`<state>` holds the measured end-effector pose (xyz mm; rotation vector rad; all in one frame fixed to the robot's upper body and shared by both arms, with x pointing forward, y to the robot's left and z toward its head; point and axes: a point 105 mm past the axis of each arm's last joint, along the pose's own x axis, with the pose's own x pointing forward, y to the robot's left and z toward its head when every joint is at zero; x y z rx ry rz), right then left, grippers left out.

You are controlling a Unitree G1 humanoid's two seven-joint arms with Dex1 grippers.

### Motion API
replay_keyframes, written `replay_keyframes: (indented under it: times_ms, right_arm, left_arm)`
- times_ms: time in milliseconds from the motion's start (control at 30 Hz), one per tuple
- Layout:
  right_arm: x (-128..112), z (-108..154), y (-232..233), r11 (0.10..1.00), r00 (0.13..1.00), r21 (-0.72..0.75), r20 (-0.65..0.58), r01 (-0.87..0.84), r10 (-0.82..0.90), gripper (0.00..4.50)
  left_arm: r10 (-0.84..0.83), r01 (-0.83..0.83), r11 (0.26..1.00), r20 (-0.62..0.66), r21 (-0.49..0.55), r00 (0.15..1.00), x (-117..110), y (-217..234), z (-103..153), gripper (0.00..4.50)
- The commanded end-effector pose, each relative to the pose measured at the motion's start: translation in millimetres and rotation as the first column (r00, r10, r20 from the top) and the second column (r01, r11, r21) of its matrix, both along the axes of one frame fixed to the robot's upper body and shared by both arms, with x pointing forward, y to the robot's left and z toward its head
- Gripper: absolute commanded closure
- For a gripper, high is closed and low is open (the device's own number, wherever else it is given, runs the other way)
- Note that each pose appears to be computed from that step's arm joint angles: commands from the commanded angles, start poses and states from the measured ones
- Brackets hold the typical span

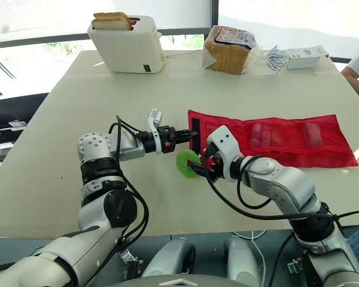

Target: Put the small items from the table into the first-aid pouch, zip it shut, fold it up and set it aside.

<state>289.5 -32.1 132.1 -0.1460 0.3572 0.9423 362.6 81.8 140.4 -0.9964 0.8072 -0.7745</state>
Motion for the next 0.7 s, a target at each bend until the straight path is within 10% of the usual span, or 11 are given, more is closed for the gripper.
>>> replay_keyframes:
  times_ms: [33, 200, 400, 700]
  right_arm:
    - [7, 12, 10, 0.999, 0.996, -0.005, 0.082, -0.033, 0.033, 0.64]
    - [10, 14, 17, 0.998, 0.994, 0.013, 0.097, -0.055, 0.053, 1.51]
    - [8, 15, 13, 0.997, 0.992, 0.044, 0.118, -0.056, 0.051, 4.42]
    - [8, 29, -45, 0.934, 0.956, 0.256, 0.088, 0.248, -0.279, 4.42]
  left_arm:
    - [-0.016, 0.017, 1.0, 0.053, -0.007, 0.998, -1, -3, 12, 4.39]
    - [-0.007, 0.007, 1.0, 0.061, -0.002, 0.998, -2, -4, 12, 4.5]
    - [-0.001, 0.001, 1.0, 0.075, 0.006, 0.997, -2, -4, 13, 4.5]
    - [0.01, -0.023, 0.994, 0.122, 0.104, 0.992, -8, 13, 7, 4.5]
